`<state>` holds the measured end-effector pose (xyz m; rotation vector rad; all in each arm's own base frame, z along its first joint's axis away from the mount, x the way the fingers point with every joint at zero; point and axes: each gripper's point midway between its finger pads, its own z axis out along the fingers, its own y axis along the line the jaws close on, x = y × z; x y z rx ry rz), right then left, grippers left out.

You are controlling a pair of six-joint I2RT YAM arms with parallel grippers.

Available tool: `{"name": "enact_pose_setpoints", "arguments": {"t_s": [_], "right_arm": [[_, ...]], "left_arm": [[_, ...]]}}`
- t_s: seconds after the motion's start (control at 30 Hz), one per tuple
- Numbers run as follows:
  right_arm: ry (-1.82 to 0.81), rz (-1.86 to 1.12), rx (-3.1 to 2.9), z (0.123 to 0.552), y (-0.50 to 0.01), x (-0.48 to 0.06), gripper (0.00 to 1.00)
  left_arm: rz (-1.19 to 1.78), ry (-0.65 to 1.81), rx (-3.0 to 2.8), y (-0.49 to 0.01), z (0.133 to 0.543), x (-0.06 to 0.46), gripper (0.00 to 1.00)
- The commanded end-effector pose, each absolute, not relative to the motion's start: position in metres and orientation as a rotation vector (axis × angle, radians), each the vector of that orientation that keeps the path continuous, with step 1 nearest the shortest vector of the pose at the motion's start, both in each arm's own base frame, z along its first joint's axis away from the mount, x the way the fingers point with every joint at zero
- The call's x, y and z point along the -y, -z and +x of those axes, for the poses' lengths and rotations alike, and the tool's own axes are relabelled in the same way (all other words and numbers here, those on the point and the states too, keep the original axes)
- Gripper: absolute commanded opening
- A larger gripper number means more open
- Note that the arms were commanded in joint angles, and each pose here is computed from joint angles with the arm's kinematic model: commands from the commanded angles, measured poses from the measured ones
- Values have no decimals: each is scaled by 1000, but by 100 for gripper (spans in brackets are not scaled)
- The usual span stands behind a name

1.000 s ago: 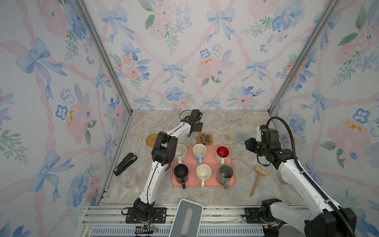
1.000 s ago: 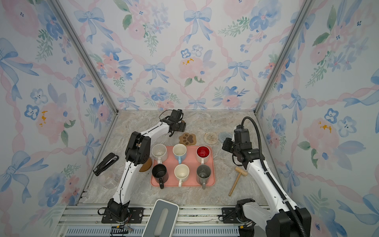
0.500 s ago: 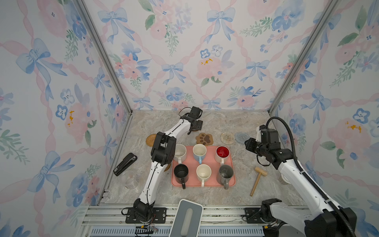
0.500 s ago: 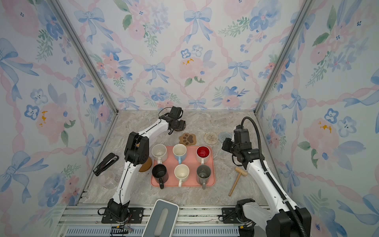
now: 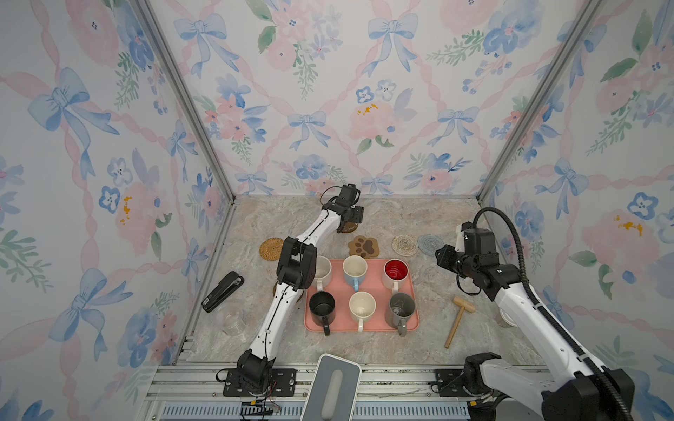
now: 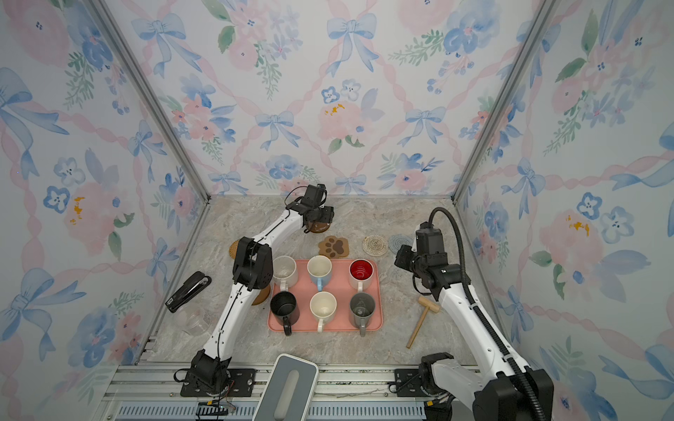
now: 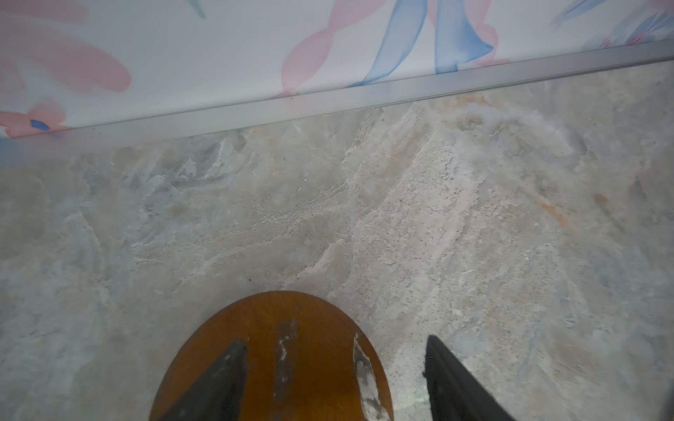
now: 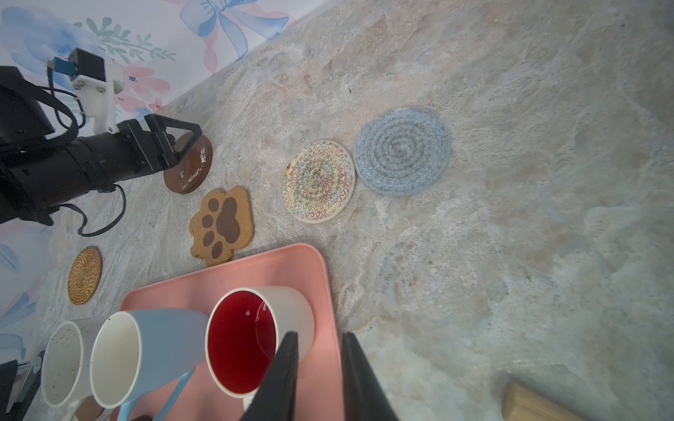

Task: Place cups on coasters
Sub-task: Move the coaster to the top-center of the table.

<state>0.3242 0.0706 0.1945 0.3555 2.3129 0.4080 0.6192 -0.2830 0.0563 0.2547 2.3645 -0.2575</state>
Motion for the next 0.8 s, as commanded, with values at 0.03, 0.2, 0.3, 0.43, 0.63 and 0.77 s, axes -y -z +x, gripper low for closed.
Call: {"name": "enact_pose_setpoints", "arguments": {"t_s": [0.03, 0.2, 0.3, 0.43, 0.63, 0.77], "right_arm": [[-404, 350, -2329, 314, -195, -72, 25], [-390, 345, -2335, 309, -195, -70, 25], [-381, 348, -2337, 307, -196, -69, 25], [-376, 345, -2339, 305, -197, -68, 25], [-370, 344, -2343, 303, -199, -67, 25], [-362, 346, -2345, 302, -199, -66, 25]], "left_arm": [[242, 328, -2330, -61, 629, 288, 74], [239, 344, -2308, -58, 634, 288, 74], [238, 346, -2295, -56, 638, 289, 74], [229, 354, -2272, -53, 644, 287, 74], [272, 355, -2230, -52, 650, 290, 74], [322, 327, -2218, -49, 651, 290, 74]]}}
